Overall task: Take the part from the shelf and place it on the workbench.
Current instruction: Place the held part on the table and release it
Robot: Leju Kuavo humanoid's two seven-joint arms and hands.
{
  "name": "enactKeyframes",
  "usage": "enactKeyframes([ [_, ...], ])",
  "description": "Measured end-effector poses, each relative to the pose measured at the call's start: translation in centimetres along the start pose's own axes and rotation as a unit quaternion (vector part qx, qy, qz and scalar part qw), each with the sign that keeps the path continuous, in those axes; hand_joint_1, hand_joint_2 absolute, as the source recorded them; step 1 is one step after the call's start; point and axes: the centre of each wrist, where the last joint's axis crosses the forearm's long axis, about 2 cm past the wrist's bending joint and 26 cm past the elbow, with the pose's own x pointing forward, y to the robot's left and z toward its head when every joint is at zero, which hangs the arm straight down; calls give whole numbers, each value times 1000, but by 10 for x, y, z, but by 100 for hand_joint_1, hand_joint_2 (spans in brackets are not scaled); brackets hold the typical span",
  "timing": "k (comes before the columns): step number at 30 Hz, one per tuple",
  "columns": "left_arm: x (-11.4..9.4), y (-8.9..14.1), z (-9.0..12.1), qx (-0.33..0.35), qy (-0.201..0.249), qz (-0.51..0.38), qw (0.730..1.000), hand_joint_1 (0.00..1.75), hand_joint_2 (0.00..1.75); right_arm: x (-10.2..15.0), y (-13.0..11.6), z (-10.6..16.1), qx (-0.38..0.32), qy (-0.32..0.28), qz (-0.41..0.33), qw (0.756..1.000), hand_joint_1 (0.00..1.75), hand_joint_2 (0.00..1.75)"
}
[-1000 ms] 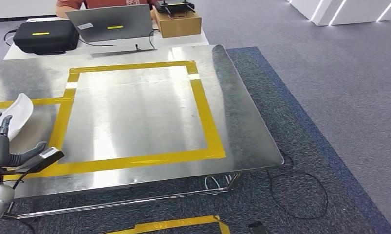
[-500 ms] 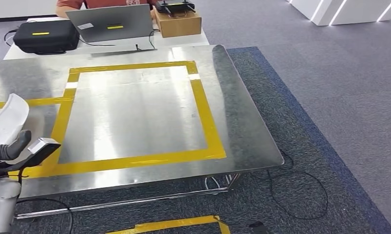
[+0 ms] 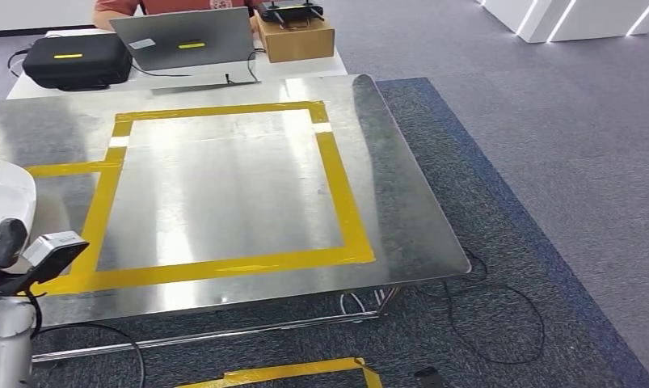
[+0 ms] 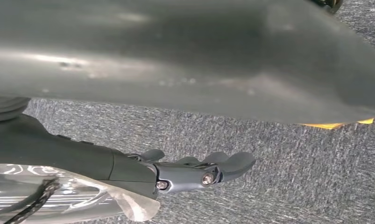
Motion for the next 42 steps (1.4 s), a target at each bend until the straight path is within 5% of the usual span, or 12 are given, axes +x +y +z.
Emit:
enactKeyframes([
  [42,9,-2,7,-11,8,-2,1000,0,0,0,-1,0,-1,6,-6,1000,0,0],
])
